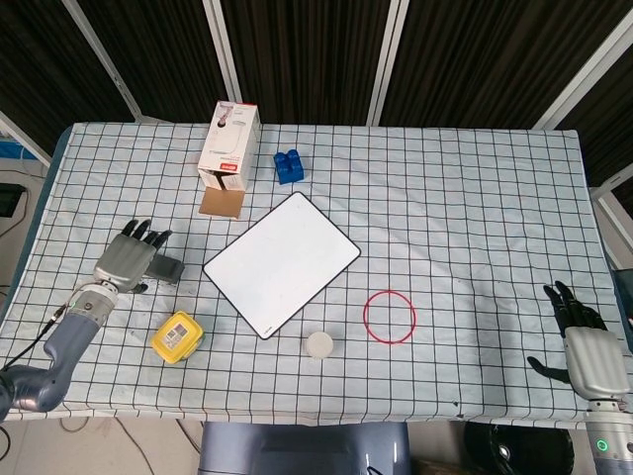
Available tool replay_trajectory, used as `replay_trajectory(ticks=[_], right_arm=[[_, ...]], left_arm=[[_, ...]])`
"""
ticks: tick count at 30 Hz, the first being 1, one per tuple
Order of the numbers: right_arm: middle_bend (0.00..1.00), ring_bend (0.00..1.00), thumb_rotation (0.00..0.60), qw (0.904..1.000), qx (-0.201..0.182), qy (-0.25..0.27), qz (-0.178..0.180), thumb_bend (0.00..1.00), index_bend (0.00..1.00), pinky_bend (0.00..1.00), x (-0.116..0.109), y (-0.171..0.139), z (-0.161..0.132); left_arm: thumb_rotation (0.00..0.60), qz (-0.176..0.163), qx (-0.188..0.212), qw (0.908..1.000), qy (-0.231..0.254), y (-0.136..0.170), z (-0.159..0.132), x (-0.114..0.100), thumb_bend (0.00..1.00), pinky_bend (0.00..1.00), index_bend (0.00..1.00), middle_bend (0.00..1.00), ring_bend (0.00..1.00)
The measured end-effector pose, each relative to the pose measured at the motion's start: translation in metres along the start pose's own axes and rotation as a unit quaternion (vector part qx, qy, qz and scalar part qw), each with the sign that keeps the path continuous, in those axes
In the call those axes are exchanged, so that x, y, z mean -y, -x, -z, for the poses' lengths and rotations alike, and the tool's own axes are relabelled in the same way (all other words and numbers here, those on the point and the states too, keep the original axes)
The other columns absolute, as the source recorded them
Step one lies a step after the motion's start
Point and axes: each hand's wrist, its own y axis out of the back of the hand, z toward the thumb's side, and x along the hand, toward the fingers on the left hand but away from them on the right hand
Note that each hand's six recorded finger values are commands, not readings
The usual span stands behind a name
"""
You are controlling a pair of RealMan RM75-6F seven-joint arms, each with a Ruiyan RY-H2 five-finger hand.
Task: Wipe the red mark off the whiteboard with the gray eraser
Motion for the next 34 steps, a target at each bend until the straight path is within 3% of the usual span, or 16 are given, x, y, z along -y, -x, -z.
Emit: replay_trajectory(ticks=[7,11,21,26,34], right_arm=[[0.03,0.17,0.600,1.0000,0.001,0.000,0.002,0.04,0.00,0.20,-0.001,0.000,0.000],[0.03,0.17,0.600,1.0000,0.001,0.000,0.003,0.04,0.00,0.20,-0.001,0.000,0.001],[0.03,0.17,0.600,1.0000,-0.001,-0.001,0.007,0.04,0.00,0.20,-0.002,0.000,0.000],[0.03,0.17,0.600,0.9998,-0.004,-0.004,0.017,0.04,0.00,0.20,-0.005,0.000,0.000],[0.03,0.17,0.600,0.9996,-0.006,-0.009,0.027,0.04,0.00,0.20,-0.006,0.000,0.001]], left_arm=[[0.600,-0.059,-0.019,0.9979,0.016,0.028,0.004,-0.029,0.10,0.09,0.07,0.19,0.01],[0.600,-0.087,-0.043,0.9946,0.037,0.055,0.015,-0.034,0.10,0.09,0.09,0.19,0.01],[0.600,-0.115,-0.095,0.9832,0.106,0.130,0.048,-0.009,0.10,0.09,0.07,0.16,0.00],[0.600,-0.114,-0.085,0.9813,0.130,0.161,0.051,0.004,0.10,0.09,0.06,0.15,0.00],[0.600,-0.139,-0.081,0.9761,0.146,0.196,0.052,0.005,0.10,0.09,0.05,0.14,0.00]])
